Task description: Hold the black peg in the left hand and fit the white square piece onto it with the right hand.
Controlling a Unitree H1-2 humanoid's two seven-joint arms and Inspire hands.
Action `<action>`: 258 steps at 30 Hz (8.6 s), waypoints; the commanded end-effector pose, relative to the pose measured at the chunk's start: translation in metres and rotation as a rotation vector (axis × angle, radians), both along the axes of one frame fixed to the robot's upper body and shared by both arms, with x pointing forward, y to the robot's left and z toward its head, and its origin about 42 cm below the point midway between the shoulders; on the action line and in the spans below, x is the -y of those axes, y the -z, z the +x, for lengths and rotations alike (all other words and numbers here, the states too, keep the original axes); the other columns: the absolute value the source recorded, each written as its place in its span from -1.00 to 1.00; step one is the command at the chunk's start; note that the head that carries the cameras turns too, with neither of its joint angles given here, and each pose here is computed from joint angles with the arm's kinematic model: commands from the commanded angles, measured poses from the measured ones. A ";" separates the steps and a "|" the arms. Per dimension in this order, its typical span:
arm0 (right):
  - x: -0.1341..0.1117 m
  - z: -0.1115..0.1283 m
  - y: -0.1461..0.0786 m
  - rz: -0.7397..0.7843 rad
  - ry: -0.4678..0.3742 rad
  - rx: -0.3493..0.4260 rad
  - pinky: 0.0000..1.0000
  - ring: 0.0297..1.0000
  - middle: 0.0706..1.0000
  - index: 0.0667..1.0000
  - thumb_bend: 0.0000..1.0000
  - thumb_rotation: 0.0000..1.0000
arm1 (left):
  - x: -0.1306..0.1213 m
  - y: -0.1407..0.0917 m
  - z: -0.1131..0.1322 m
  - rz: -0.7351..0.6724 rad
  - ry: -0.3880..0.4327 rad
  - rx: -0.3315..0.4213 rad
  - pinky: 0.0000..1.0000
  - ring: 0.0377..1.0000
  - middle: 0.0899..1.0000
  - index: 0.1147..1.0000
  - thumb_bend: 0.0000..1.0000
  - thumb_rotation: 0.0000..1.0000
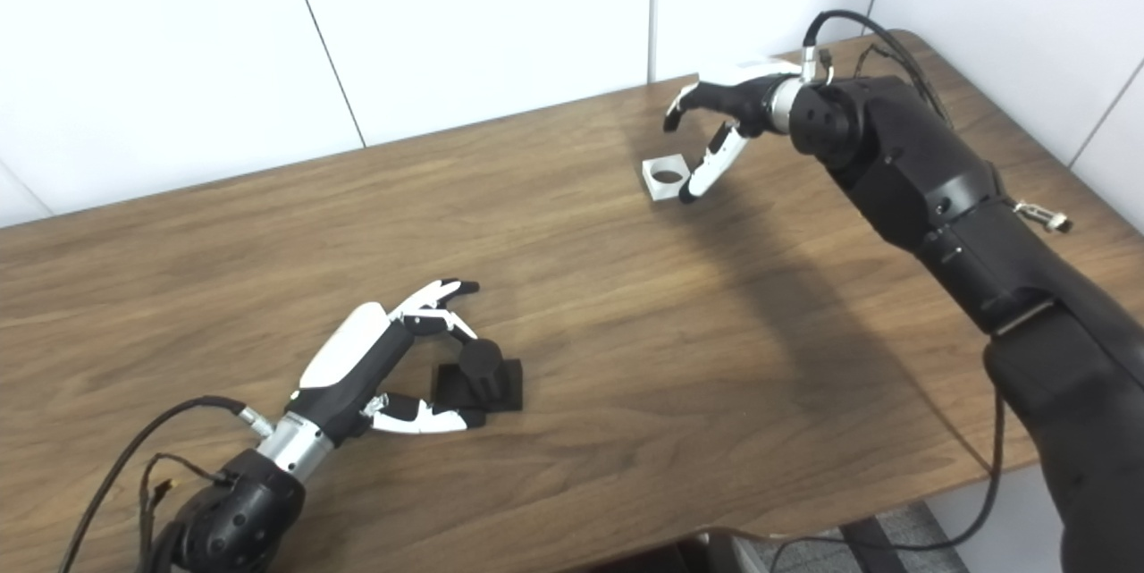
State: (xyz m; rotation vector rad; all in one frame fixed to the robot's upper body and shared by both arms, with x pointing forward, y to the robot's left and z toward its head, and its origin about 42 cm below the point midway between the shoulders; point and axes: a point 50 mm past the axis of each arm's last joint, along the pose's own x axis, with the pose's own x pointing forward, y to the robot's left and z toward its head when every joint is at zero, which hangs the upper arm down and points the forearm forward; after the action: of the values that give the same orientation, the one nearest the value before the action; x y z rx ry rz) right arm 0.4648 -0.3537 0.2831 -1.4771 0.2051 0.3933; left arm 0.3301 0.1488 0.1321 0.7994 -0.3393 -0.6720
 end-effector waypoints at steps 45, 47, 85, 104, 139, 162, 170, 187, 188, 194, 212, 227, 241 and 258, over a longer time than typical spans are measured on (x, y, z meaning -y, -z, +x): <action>-0.004 0.015 0.042 -0.002 0.041 0.295 0.78 0.66 0.56 -0.09 0.03 -0.72 | -0.009 0.007 -0.004 0.072 -0.042 -0.045 0.73 0.92 0.83 -0.14 0.04 -0.83; -0.003 0.015 0.041 -0.006 0.045 0.292 0.79 0.67 0.56 -0.09 0.03 -0.72 | -0.010 0.007 -0.005 0.072 -0.043 -0.049 0.74 0.92 0.84 -0.14 0.04 -0.83; -0.002 -0.012 -0.011 0.072 -0.108 0.517 0.72 0.65 0.48 -0.11 0.04 -0.73 | -0.010 0.010 0.001 0.076 -0.060 -0.049 0.73 0.92 0.83 -0.14 0.04 -0.83; -0.051 -0.050 -0.046 0.210 -0.331 0.521 0.85 0.75 0.52 -0.11 0.04 -0.73 | -0.003 0.006 0.006 0.080 -0.061 -0.051 0.72 0.92 0.84 -0.14 0.04 -0.83; -0.125 -0.104 -0.048 0.386 -0.629 0.284 0.50 0.79 0.56 -0.12 0.04 -0.72 | 0.010 0.000 0.015 0.085 -0.072 -0.045 0.72 0.91 0.83 -0.14 0.04 -0.83; -0.159 -0.115 -0.032 0.413 -0.719 0.197 0.80 0.81 0.57 -0.11 0.04 -0.72 | 0.020 0.000 0.014 0.080 -0.077 -0.055 0.75 0.92 0.83 -0.14 0.04 -0.83; -0.170 -0.120 -0.019 0.438 -0.726 0.152 0.93 0.81 0.57 -0.11 0.04 -0.72 | 0.022 -0.001 0.014 0.073 -0.082 -0.060 0.76 0.93 0.83 -0.14 0.04 -0.84; -0.173 -0.114 -0.009 0.443 -0.717 0.136 0.92 0.83 0.59 -0.11 0.04 -0.72 | 0.023 -0.002 0.011 0.064 -0.087 -0.055 0.75 0.93 0.82 -0.14 0.04 -0.83; -0.172 -0.114 -0.009 0.442 -0.716 0.135 0.92 0.83 0.59 -0.11 0.04 -0.72 | 0.022 -0.002 0.011 0.064 -0.087 -0.055 0.75 0.93 0.82 -0.14 0.04 -0.83; -0.171 -0.112 -0.011 0.437 -0.713 0.144 0.93 0.84 0.59 -0.11 0.03 -0.72 | 0.020 -0.001 0.012 0.063 -0.088 -0.052 0.76 0.92 0.82 -0.14 0.04 -0.83; -0.164 -0.101 -0.015 0.444 -0.692 0.166 0.75 0.79 0.57 -0.12 0.04 -0.72 | 0.019 -0.002 0.013 0.074 -0.079 -0.057 0.75 0.92 0.83 -0.14 0.04 -0.83; -0.165 -0.097 -0.008 0.436 -0.672 0.153 0.75 0.80 0.57 -0.12 0.04 -0.72 | 0.019 -0.001 0.013 0.073 -0.082 -0.055 0.76 0.92 0.83 -0.14 0.04 -0.83; -0.166 -0.093 0.002 0.439 -0.629 0.129 0.72 0.81 0.58 -0.11 0.04 -0.72 | 0.020 -0.003 0.012 0.069 -0.086 -0.059 0.75 0.92 0.83 -0.14 0.04 -0.84; -0.159 -0.091 0.016 0.427 -0.573 0.099 0.77 0.82 0.60 -0.10 0.04 -0.72 | 0.020 -0.004 0.011 0.065 -0.090 -0.053 0.74 0.91 0.82 -0.14 0.04 -0.83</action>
State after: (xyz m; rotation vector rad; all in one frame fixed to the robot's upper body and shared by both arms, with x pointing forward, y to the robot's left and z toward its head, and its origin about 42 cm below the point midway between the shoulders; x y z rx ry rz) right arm 0.3677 -0.1907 0.2542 -1.0924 -0.3397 0.8244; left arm 0.3409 0.1241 0.1405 0.8136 -0.2703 -0.6127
